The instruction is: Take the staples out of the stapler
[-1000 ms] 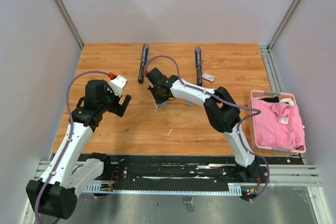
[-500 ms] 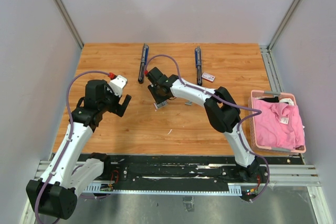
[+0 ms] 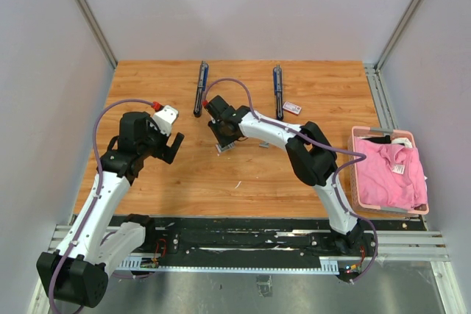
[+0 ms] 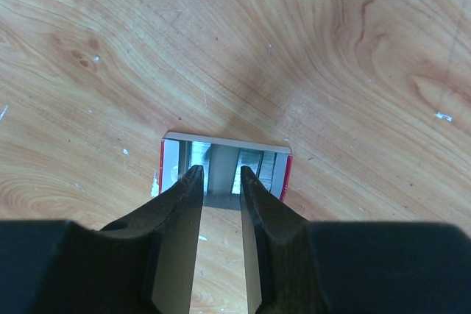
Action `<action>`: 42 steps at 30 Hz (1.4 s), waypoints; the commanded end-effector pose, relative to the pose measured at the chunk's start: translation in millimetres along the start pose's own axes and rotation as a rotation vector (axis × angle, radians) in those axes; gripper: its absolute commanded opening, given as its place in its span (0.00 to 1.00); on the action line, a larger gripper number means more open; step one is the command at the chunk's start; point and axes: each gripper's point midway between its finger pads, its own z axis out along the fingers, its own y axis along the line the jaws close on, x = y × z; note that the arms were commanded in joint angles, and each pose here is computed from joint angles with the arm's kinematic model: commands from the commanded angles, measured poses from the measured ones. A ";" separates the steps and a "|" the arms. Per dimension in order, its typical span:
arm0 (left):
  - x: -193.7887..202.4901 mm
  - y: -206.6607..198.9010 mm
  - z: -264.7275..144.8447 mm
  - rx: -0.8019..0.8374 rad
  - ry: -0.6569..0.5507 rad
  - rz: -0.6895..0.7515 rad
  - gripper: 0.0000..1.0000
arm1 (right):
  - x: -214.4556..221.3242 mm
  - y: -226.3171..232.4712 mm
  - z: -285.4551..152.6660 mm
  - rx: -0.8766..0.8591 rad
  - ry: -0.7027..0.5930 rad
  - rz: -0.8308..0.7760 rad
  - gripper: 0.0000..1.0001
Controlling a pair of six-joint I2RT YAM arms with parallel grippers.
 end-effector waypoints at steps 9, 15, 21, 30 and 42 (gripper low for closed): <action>-4.0 1.7 0.6 -0.005 -0.024 0.008 0.98 | 4.4 9.4 -7.6 -0.008 -0.006 -0.021 0.26; -4.1 1.6 0.7 -0.004 -0.024 0.008 0.98 | 3.7 9.2 -4.8 -0.005 -0.006 -0.022 0.26; -4.0 1.7 0.7 -0.004 -0.024 0.008 0.98 | 4.3 8.6 -2.8 0.003 -0.005 -0.024 0.23; -4.7 1.6 0.3 -0.004 -0.027 0.009 0.98 | 4.1 6.9 -3.2 0.014 -0.007 -0.028 0.17; -5.0 1.9 -0.3 -0.006 -0.028 0.008 0.98 | 3.1 3.4 -5.1 0.032 -0.013 -0.027 0.13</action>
